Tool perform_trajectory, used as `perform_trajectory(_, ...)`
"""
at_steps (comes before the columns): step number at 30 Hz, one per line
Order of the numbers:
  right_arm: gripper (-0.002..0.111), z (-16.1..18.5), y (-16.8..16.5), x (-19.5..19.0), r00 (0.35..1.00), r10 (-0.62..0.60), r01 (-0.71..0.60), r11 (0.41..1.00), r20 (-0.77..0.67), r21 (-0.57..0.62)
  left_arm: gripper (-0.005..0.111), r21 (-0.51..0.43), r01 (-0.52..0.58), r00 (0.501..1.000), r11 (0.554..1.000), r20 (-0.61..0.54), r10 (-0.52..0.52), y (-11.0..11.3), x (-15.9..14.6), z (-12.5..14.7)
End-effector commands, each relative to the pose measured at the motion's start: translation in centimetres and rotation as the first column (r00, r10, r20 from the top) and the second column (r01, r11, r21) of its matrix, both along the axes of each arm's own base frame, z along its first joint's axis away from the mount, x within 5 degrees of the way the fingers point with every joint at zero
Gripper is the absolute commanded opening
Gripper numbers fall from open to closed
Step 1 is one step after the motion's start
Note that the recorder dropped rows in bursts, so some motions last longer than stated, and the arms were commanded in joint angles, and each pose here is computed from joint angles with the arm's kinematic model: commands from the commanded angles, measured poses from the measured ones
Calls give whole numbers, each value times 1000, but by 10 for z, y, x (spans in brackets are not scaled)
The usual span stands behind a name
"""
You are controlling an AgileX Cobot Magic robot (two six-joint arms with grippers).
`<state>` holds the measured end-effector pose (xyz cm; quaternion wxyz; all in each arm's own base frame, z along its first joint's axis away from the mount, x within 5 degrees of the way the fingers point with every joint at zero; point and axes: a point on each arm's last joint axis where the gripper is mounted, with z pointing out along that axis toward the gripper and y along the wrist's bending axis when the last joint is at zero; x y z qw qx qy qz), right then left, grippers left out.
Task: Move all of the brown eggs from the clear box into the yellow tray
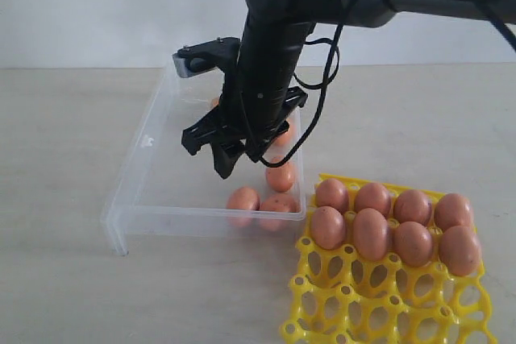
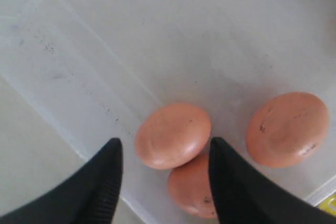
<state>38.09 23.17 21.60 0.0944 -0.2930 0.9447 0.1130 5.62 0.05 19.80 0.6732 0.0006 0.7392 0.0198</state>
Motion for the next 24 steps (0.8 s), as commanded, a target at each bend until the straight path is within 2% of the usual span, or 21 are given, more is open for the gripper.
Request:
perform_trajectory(1,51,-1,-4,9,991,-110,113,993,71,-28,4,2,0,1000,1000,4,0,0,0,-1)
perform_trajectory(4,51,-5,-11,12,977,-197,204,975,85,-90,4,2,0,1000,1000,4,0,0,0,-1)
perform_trajectory(6,51,-8,-14,13,976,-197,208,970,94,-128,4,2,0,1000,1000,4,0,0,0,-1)
perform_trajectory(11,51,-23,-13,16,977,-199,207,967,72,-148,4,2,0,1000,1000,4,0,0,0,-1)
perform_trajectory(17,51,-48,-11,21,957,-288,290,944,38,-158,4,2,0,1000,1000,4,0,0,0,-1)
perform_trajectory(24,51,-78,-10,23,949,-314,307,930,-2,-200,4,2,0,1000,1000,4,0,0,0,-1)
